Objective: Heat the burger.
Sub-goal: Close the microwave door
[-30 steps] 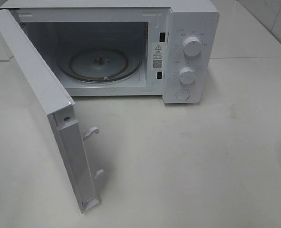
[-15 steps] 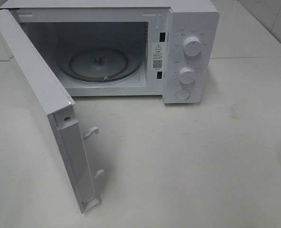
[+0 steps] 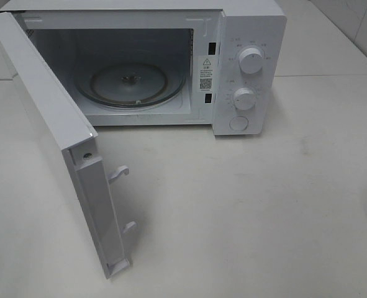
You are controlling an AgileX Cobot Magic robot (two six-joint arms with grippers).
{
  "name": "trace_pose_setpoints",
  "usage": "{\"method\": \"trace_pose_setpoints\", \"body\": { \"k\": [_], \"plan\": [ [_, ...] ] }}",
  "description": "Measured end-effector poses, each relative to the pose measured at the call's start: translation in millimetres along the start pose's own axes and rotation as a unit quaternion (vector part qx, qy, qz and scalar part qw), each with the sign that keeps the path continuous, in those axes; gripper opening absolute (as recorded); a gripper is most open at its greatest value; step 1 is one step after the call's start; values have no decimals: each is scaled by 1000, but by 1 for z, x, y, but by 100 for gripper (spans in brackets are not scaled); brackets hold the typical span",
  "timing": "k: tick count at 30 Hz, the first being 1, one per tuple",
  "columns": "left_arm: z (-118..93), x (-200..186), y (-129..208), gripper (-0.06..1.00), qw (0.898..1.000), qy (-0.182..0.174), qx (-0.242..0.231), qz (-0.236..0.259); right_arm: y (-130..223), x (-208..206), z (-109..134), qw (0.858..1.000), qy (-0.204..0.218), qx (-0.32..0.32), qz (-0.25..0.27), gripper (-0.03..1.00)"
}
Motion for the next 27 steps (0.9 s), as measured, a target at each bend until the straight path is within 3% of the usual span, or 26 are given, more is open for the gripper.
{"method": "trace_pose_setpoints", "body": {
  "k": [11, 13, 14, 15, 16, 17, 18, 19, 20, 21, 22, 23, 24, 25, 27],
  "plan": [
    [0, 22, -27, 94, 1000, -9, -1, 5, 0, 0, 0, 1000, 0, 0, 0, 74],
    [0, 32, -37, 82, 1000, -10, -2, -2, 0, 0, 0, 1000, -1, 0, 0, 74],
    [0, 32, -37, 82, 1000, -10, -2, -2, 0, 0, 0, 1000, -1, 0, 0, 74],
    [-1, 38, -44, 69, 1000, -10, -3, -12, 0, 0, 0, 1000, -1, 0, 0, 74],
    [-1, 41, -47, 63, 1000, -10, -3, -16, 0, 0, 0, 1000, -1, 0, 0, 74],
    [-1, 41, -47, 63, 1000, -10, -3, -16, 0, 0, 0, 1000, -1, 0, 0, 74],
    [0, 50, -51, 50, 1000, -11, -4, -19, 0, 0, 0, 1000, -1, 0, 0, 74],
    [0, 55, -51, 42, 1000, -12, -5, -16, 0, 0, 0, 1000, -1, 0, 0, 74],
    [0, 55, -51, 42, 1000, -12, -5, -16, 0, 0, 0, 1000, -1, 0, 0, 74],
    [1, 65, -51, 26, 1000, -13, -6, -12, 0, 0, 0, 1000, -1, 0, 0, 74],
    [3, 76, -52, 18, 1000, -16, -7, -7, 0, 0, 0, 1000, -1, 0, 0, 74],
    [3, 76, -52, 18, 1000, -16, -7, -7, 0, 0, 0, 1000, -1, 0, 0, 74],
    [3, 82, -51, 6, 1000, -17, -8, -5, 0, 0, 0, 1000, -1, 0, 0, 74],
    [5, 96, -52, 1, 1000, -19, -9, -2, 0, 0, 0, 1000, -1, 0, 0, 74],
    [6, 102, -51, 0, 1000, -20, -8, -4, 0, 0, 0, 1000, -1, 0, 0, 74]
  ]
}}
Point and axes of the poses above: a point on each arm's last joint axis where the gripper is mounted, x pointing out along that axis toward the gripper, z along the wrist's bending axis when the last joint is at zero, y = z × x, the point moved 6 cm from there along x, pointing out along that axis toward the gripper, and after that the axes turned 9 degrees about -x, right-handed, at the moved point
